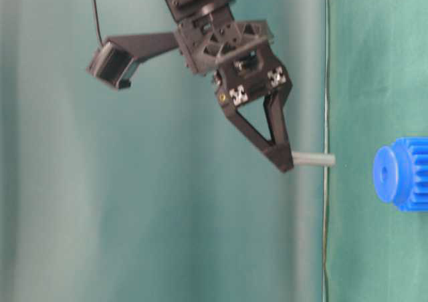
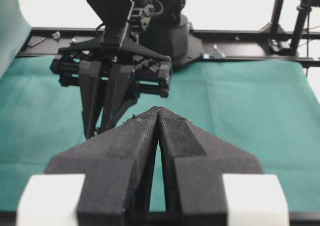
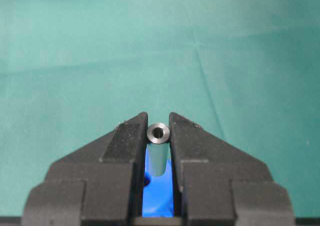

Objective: Insert the shaft placed at a random location into the center hole of the small gear at another random location.
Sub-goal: 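Lift the shaft and carry it left over the blue gear, then align the shaft over the gear's center hole and lower it in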

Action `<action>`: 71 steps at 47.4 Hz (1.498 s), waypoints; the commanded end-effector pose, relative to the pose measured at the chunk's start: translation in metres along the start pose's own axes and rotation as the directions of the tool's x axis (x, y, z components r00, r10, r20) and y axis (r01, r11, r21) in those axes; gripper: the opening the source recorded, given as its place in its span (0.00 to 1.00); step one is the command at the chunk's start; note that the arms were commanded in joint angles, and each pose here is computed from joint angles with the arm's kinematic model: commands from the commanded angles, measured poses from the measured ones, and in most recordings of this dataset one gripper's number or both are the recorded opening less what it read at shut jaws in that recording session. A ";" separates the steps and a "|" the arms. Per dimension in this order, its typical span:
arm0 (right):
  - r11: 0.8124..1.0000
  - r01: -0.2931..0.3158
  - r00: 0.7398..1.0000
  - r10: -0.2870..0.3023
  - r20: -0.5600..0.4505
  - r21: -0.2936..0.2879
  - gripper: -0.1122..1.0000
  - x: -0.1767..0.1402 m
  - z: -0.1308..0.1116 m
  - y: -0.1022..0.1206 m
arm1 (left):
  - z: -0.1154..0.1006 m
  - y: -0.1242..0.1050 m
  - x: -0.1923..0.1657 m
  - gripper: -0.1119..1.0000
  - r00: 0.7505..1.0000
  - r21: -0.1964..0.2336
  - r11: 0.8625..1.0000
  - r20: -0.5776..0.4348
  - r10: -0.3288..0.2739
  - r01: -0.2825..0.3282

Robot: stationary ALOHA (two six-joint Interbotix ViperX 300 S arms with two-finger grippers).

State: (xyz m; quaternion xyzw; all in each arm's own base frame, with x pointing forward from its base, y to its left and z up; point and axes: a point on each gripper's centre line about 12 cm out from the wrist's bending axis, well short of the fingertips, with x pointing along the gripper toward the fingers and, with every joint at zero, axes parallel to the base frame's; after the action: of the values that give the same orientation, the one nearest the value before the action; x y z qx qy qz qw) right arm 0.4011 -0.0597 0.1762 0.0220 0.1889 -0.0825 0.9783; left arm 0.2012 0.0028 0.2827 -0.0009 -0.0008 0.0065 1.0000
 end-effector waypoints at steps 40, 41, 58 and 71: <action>1.000 -0.009 1.000 0.009 -0.029 -0.014 0.22 0.028 -0.010 0.005 | 0.004 0.004 0.002 0.10 1.000 0.003 1.000 0.000 0.019 -0.019; 1.000 -0.010 0.999 0.009 -0.031 -0.015 0.22 0.029 -0.011 0.005 | 0.004 0.004 0.002 0.10 1.000 0.003 1.000 0.000 0.019 -0.019; 1.000 -0.009 0.999 0.009 -0.031 -0.013 0.22 0.029 -0.012 0.005 | 0.004 0.005 0.002 0.10 1.000 0.003 1.000 0.000 0.024 -0.024; 1.000 -0.012 1.000 0.012 0.017 -0.014 0.22 0.015 0.011 0.005 | 0.004 0.005 0.002 0.10 1.000 0.002 1.000 -0.003 0.024 -0.024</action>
State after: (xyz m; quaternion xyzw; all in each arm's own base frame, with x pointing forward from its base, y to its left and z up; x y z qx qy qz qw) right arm 0.4174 -0.0587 0.1527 0.0211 0.2124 -0.0780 0.9738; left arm 0.2011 0.0071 0.2809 -0.0010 0.0069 0.0173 0.9998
